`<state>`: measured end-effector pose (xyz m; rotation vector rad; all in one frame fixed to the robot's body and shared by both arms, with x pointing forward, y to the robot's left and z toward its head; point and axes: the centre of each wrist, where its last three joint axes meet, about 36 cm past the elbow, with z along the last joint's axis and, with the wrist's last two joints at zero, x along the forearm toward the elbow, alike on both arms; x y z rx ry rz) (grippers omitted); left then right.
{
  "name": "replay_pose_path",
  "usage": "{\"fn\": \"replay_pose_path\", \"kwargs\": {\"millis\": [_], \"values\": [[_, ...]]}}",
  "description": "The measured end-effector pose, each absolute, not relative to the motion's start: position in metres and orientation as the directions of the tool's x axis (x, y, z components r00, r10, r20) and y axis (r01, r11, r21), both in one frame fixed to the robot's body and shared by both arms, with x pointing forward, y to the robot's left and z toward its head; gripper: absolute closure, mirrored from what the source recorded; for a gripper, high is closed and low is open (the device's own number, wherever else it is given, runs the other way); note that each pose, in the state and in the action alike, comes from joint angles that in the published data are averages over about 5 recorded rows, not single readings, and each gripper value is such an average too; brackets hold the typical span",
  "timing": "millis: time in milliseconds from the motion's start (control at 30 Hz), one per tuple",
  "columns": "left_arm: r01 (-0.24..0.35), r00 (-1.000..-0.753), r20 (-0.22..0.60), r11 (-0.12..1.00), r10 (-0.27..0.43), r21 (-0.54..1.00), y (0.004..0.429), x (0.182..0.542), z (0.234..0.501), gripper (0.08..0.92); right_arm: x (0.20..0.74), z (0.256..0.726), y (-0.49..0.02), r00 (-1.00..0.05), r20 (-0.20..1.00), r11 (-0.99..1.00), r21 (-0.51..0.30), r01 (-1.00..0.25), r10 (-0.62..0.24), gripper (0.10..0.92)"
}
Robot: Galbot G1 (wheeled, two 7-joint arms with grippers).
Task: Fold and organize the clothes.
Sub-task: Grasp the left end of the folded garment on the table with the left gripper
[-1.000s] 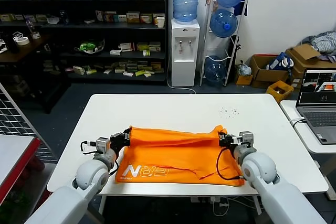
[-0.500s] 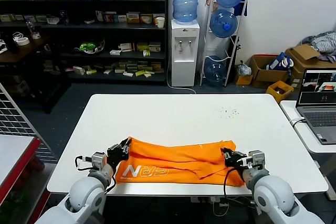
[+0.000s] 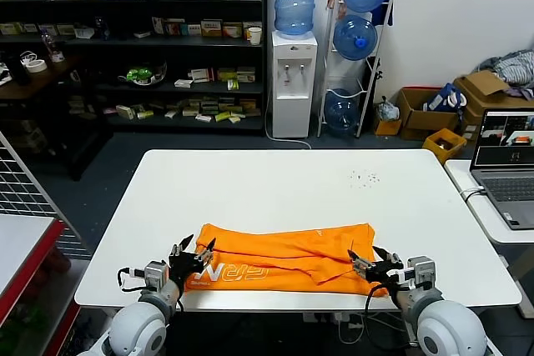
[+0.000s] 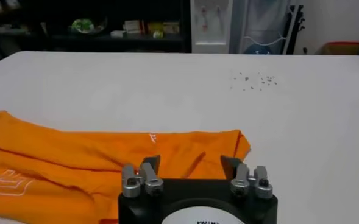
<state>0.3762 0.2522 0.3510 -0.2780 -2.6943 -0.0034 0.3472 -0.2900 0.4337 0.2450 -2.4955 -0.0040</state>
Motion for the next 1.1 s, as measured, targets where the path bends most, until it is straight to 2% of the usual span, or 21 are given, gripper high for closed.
{"fn": "replay_pose_path", "kwargs": {"millis": [100, 200, 433, 700, 1100], "values": [[0.187, -0.887, 0.421, 0.981, 0.19, -0.049, 0.251, 0.376, 0.342, 0.214, 0.345, 0.434, -0.29, -0.788, 0.59, 0.983, 0.06, -0.171, -0.174, 0.211], [0.181, -0.886, 0.425, 0.982, 0.187, -0.054, 0.25, 0.377, 0.333, 0.182, 0.343, 0.433, -0.291, -0.788, 0.592, 0.984, 0.06, -0.169, -0.172, 0.201], [0.172, -0.885, 0.43, 0.984, 0.176, -0.049, 0.252, 0.38, 0.313, 0.197, 0.34, 0.432, -0.293, -0.785, 0.597, 0.985, 0.058, -0.163, -0.165, 0.2], [0.161, -0.888, 0.43, 0.986, 0.165, -0.046, 0.254, 0.377, 0.301, 0.414, 0.339, 0.429, -0.293, -0.781, 0.602, 0.985, 0.062, -0.158, -0.163, 0.2], [0.147, -0.898, 0.412, 0.988, 0.156, -0.053, 0.247, 0.374, 0.3, 0.761, 0.337, 0.426, -0.29, -0.778, 0.606, 0.985, 0.068, -0.156, -0.165, 0.2]]}}
